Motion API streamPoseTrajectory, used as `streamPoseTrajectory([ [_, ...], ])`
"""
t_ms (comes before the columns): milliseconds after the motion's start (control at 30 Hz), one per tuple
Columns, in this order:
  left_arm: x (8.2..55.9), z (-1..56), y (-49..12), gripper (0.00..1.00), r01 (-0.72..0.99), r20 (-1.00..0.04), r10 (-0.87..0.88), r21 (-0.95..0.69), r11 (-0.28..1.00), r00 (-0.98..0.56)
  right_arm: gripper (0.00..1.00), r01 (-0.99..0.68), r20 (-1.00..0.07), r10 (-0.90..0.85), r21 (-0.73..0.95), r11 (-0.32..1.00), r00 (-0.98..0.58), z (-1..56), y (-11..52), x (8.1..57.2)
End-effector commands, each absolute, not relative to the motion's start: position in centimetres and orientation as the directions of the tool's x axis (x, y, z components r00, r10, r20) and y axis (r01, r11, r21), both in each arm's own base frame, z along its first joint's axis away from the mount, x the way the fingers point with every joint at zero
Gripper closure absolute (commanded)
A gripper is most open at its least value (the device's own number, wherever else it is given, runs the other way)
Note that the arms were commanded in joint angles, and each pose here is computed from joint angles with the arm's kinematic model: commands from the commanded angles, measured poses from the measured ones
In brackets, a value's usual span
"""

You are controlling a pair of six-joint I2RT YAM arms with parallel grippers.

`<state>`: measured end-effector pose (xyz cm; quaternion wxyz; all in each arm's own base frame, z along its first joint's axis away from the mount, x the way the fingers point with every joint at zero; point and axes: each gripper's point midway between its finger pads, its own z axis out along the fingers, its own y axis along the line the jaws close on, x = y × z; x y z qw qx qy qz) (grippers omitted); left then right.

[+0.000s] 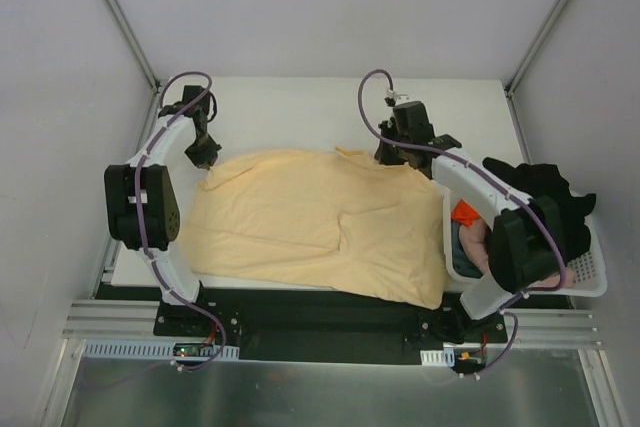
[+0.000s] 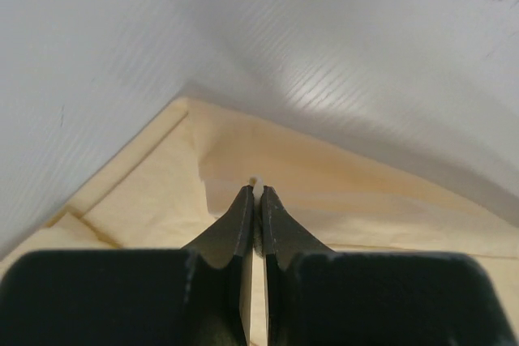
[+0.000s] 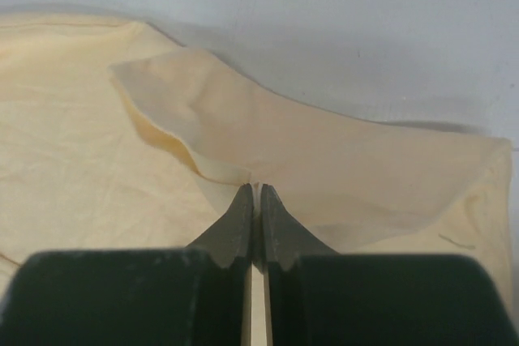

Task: Fold and stack the t-shirts
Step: Grap the side of the flattened tshirt furthest away from the robot with both arms, then fold the other side of the tshirt into a rectangle

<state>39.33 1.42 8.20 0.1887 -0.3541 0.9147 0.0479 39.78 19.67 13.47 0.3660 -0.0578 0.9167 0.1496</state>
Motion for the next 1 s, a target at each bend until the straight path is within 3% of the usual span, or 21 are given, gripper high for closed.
streamPoseTrajectory([
  [0, 36.2, 9.1, 1.6, 1.00, -0.702, -0.426, -0.642, -0.022, 0.712, -0.637, 0.99, -0.142, -0.755, 0.039, 0.174, 0.974, -0.654, 16.9, 17.2, 37.1],
  [300, 33.5, 10.8, 2.1, 1.00, -0.711, -0.480, -0.640, -0.046, 0.702, -0.600, 0.99, -0.056, -0.764, 0.071, 0.139, 0.989, -0.641, 18.0, 12.6, 30.5],
  [633, 35.2, 15.8, 3.5, 1.00, -0.699, -0.603, -0.590, -0.073, 0.711, -0.537, 0.99, -0.082, -0.737, 0.059, 0.154, 0.985, -0.673, 18.4, 11.8, 27.2],
  [967, 30.7, 13.2, 4.0, 1.00, -0.725, -0.580, -0.603, -0.029, 0.688, -0.549, 0.99, -0.093, -0.722, 0.067, 0.180, 0.979, -0.688, 18.8, 10.7, 23.7],
])
